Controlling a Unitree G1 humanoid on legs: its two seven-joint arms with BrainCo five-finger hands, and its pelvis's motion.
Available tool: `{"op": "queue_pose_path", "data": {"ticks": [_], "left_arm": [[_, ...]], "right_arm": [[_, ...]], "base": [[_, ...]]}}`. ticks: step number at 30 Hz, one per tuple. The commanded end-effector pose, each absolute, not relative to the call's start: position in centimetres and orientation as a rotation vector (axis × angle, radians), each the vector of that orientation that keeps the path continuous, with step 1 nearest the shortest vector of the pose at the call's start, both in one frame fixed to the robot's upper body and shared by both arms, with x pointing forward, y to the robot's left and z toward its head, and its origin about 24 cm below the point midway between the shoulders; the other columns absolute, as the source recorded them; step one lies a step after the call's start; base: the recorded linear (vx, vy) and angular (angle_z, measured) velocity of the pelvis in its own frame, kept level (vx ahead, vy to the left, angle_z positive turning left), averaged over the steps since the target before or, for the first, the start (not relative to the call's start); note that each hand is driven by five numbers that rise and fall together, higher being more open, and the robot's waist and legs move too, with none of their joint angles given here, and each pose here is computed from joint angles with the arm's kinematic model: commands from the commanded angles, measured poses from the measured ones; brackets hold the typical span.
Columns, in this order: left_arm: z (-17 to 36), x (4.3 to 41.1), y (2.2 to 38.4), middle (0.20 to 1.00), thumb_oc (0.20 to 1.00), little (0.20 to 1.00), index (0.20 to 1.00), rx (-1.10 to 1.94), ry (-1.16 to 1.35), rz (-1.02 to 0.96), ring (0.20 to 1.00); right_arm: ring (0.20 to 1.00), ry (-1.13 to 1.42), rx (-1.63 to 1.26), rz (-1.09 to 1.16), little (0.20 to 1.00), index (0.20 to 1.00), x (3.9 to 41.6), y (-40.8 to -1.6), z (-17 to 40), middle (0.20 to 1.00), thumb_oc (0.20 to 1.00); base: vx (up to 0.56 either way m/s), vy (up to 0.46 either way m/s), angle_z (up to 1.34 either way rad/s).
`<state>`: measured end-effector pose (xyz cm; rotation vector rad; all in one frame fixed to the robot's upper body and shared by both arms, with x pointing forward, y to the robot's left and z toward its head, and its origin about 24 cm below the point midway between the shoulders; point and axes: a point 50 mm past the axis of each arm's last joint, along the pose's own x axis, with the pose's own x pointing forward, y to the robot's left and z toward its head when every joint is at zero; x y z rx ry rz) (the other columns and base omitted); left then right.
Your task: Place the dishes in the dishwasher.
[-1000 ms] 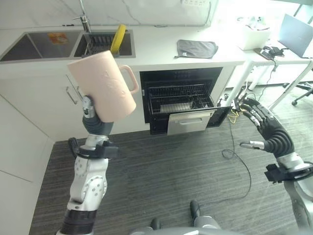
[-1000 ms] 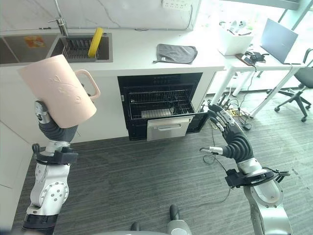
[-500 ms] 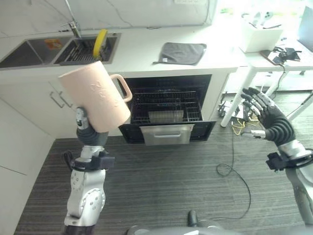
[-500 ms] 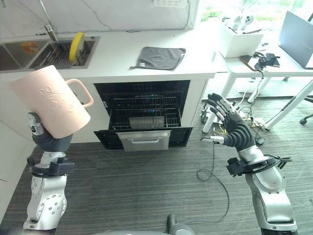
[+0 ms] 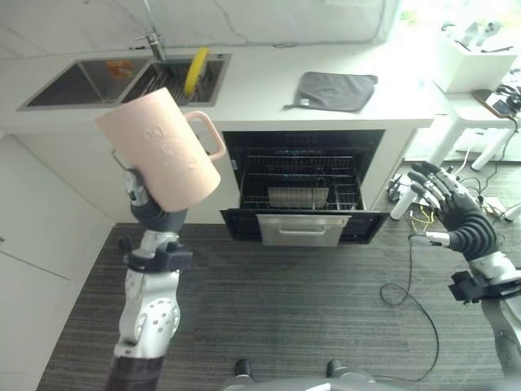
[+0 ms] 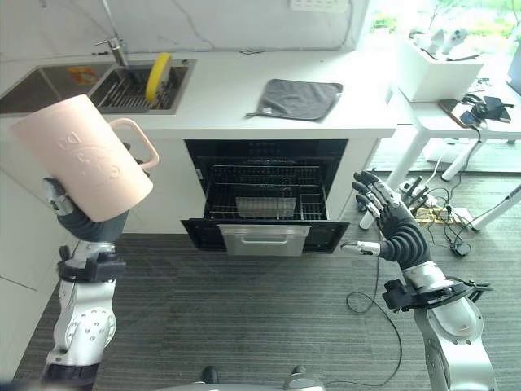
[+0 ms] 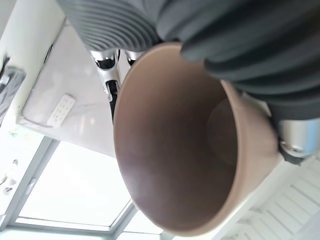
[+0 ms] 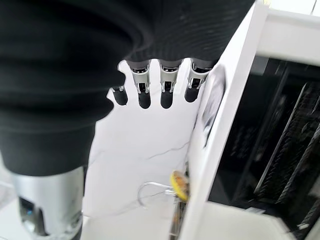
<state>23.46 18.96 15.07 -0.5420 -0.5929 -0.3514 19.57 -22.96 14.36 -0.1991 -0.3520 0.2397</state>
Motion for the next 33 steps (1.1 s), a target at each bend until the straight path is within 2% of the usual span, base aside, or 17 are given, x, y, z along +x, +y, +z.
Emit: {"op": "queue_pose_path", "data": {"ticks": [1, 7, 14, 17, 21, 30, 33], "left_arm": [[16.7, 22.3, 19.8, 0.200, 0.200, 0.200, 0.200, -0.384, -0.663, -0.369, 0.200], [17.6, 22.5, 19.8, 0.200, 0.200, 0.200, 0.200, -0.331, -0.696, -0.370, 0.200], [18.6, 22.1, 20.4, 0.200, 0.200, 0.200, 0.200, -0.301, -0.751, -0.334, 0.200], [18.4, 21.7, 20.7, 0.200, 0.200, 0.200, 0.200, -0.351, -0.754, -0.286, 0.200], [17.1, 20.8, 21.2, 0.200, 0.200, 0.200, 0.200, -0.337, -0.710, -0.255, 0.200], [16.7, 22.2, 19.5, 0.200, 0.200, 0.200, 0.200, -0.300, -0.649, -0.295, 0.200], [16.6, 22.7, 19.7, 0.200, 0.200, 0.200, 0.200, -0.222, -0.617, -0.247, 0.200]], "right_arm": [[1.000, -0.437, -0.238, 0.255, 1.000, 1.000, 19.6, -22.4, 15.5, 1.000, 1.000], [1.000, -0.466, -0.208, 0.269, 1.000, 1.000, 20.0, -22.0, 15.7, 1.000, 1.000], [1.000, -0.506, -0.160, 0.292, 1.000, 1.000, 20.4, -20.8, 16.0, 1.000, 1.000], [1.000, -0.488, -0.152, 0.301, 1.000, 1.000, 21.1, -21.0, 16.6, 1.000, 1.000], [1.000, -0.483, -0.175, 0.339, 1.000, 1.000, 19.9, -22.0, 16.7, 1.000, 1.000], [1.000, -0.472, -0.188, 0.313, 1.000, 1.000, 20.6, -21.4, 16.4, 1.000, 1.000], [1.000, -0.438, -0.192, 0.295, 1.000, 1.000, 20.8, -21.0, 15.8, 1.000, 1.000]], "base": [[0.12, 0.300, 0.23], [0.11, -0.091, 0.09], [0.12, -0.535, -0.09], [0.18, -0.539, -0.08], [0.19, -0.411, -0.26], [0.16, 0.156, -0.08], [0.04, 0.137, -0.15]]}}
